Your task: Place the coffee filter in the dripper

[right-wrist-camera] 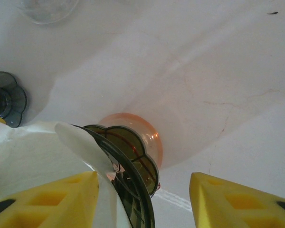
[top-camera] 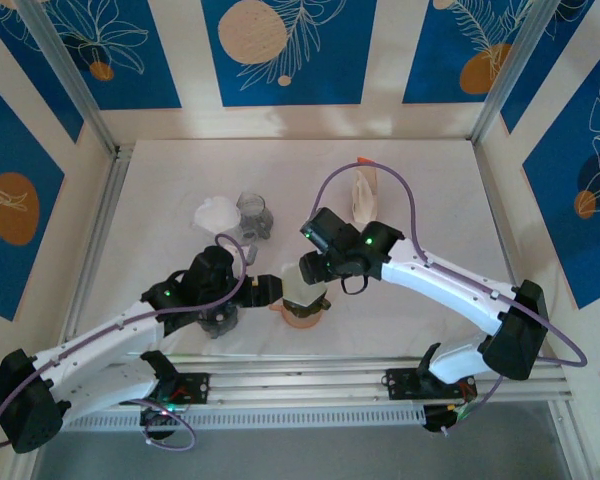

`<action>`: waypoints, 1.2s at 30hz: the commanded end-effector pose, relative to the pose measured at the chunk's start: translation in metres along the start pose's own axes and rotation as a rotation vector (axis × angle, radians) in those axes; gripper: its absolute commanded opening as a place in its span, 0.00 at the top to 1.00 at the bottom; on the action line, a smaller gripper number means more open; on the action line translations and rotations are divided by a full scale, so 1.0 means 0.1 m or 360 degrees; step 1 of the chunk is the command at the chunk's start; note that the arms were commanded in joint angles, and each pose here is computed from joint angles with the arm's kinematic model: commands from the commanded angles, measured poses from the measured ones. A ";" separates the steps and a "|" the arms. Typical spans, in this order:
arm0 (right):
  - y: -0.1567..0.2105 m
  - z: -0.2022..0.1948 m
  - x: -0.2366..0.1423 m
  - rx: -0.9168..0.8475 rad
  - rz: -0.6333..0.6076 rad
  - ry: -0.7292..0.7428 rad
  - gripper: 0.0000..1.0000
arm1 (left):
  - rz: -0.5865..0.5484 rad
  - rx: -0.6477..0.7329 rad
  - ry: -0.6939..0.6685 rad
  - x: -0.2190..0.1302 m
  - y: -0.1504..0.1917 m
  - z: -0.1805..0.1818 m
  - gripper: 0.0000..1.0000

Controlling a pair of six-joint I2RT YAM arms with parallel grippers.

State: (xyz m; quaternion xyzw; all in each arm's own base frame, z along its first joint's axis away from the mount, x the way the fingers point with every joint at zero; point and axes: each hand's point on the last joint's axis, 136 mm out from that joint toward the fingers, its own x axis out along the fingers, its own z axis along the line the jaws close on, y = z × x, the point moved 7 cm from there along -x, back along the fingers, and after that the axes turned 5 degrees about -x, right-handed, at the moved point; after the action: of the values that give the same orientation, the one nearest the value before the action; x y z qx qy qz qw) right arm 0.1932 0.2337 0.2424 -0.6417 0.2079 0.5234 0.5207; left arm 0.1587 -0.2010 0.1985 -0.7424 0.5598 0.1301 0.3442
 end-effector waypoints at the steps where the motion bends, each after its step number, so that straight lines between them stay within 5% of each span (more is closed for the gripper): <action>1: 0.03 -0.04 -0.04 0.0034 0.0012 0.0042 0.47 | 0.0000 -0.0014 -0.0015 -0.01 0.05 0.03 0.24; 8: 0.03 0.11 -0.03 -0.0042 0.0013 -0.0076 0.31 | -0.0010 -0.0011 -0.0016 -0.02 0.03 0.02 0.24; 36: 0.32 0.18 0.56 -0.0194 0.0322 0.0087 0.29 | -0.0004 -0.0015 -0.0016 0.00 0.03 0.02 0.24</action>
State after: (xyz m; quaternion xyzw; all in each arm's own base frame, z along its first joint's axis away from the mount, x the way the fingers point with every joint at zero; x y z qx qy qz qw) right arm 0.1824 0.2549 0.1877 -0.6571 0.2480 0.5640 0.4344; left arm 0.1581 -0.2000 0.1977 -0.7440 0.5582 0.1316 0.3429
